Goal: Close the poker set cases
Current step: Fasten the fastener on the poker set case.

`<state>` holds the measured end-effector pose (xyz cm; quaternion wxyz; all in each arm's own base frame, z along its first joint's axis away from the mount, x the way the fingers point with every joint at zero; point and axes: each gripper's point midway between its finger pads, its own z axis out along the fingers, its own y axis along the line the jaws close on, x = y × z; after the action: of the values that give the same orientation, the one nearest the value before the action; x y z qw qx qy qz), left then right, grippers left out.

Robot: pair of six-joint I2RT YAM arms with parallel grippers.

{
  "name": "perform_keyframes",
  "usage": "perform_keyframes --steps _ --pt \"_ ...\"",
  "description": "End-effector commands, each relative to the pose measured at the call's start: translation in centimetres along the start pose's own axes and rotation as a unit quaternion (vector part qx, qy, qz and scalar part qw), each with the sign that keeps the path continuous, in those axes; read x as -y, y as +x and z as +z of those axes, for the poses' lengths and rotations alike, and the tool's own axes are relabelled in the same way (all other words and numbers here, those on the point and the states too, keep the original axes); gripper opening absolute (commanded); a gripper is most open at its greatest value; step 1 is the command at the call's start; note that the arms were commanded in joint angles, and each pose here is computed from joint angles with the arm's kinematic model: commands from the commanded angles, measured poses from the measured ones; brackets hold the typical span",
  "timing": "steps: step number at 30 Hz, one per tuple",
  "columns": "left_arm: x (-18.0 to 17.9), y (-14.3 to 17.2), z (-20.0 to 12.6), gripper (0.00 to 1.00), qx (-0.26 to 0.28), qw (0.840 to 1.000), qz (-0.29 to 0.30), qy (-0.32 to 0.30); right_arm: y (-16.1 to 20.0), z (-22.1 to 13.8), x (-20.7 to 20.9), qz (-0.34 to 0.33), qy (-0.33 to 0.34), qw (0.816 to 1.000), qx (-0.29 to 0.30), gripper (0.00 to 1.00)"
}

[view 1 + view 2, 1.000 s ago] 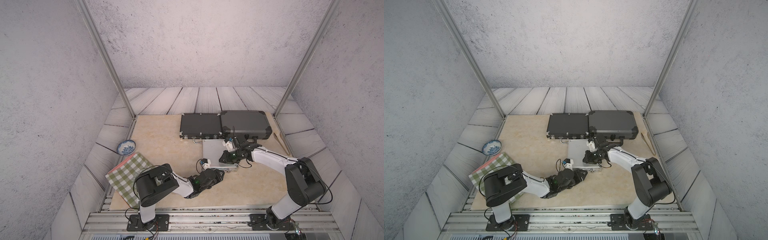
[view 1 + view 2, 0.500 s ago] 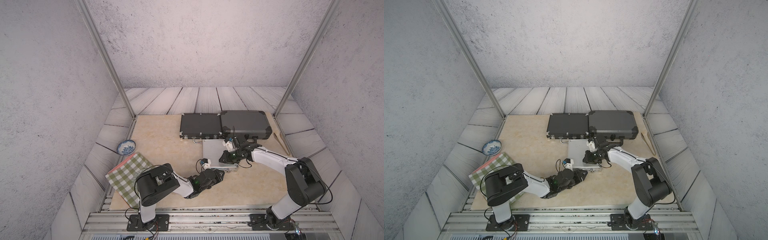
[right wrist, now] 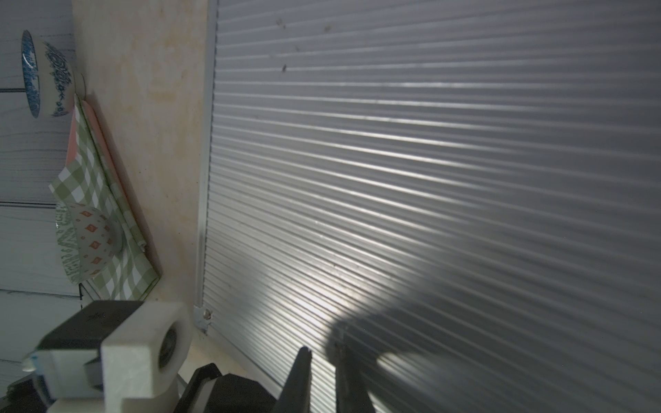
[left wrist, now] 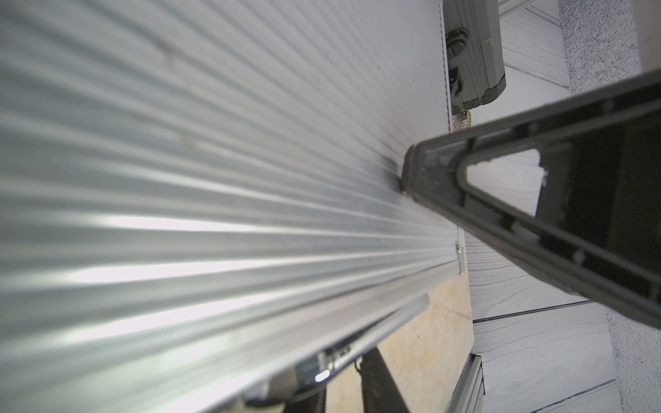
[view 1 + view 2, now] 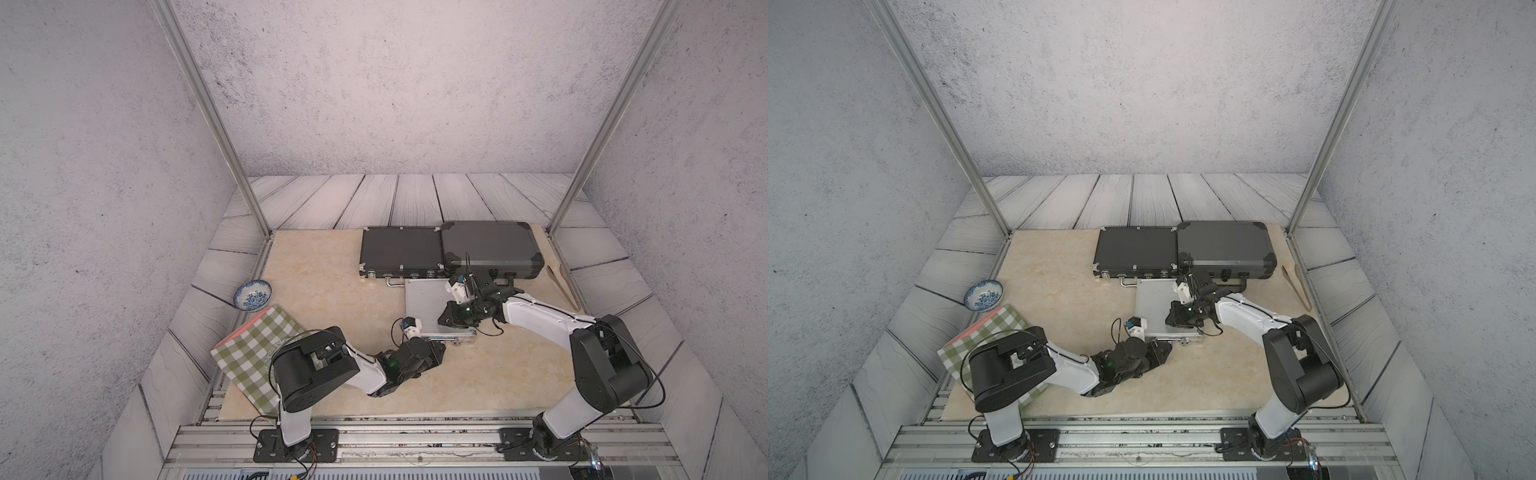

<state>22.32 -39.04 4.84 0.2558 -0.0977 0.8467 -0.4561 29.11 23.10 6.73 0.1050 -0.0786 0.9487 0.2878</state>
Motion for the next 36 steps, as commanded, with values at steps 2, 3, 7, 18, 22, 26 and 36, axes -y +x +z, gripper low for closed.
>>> perform_keyframes --steps 2,3,7,18,22,26,36 --pt "3.0 -1.2 -0.2 0.22 0.019 0.999 -0.005 0.05 9.0 2.0 6.4 0.071 0.115 0.979 -0.151 0.17" --pt "3.0 -1.2 -0.2 0.22 0.019 0.999 -0.005 0.05 8.9 2.0 6.4 0.071 0.115 0.979 -0.151 0.17" --pt "2.4 -1.1 -0.1 0.24 0.016 0.999 -0.007 0.032 9.0 2.0 6.4 0.071 0.115 0.979 -0.151 0.17" --pt "2.3 -3.1 0.3 0.23 0.056 0.998 -0.042 0.009 9.0 2.1 6.4 0.071 0.114 0.979 -0.151 0.17" --pt "2.8 -3.9 0.1 0.28 0.067 0.996 -0.053 0.007 9.0 2.1 6.4 0.071 0.114 0.979 -0.152 0.17" --pt "3.5 -4.6 -0.3 0.29 0.078 0.995 -0.058 0.015 9.1 2.1 6.4 0.072 0.113 0.979 -0.151 0.17" --pt "2.1 -4.5 -0.2 0.23 0.075 0.994 -0.075 -0.009 9.1 2.3 6.4 0.072 0.109 0.98 -0.15 0.17"
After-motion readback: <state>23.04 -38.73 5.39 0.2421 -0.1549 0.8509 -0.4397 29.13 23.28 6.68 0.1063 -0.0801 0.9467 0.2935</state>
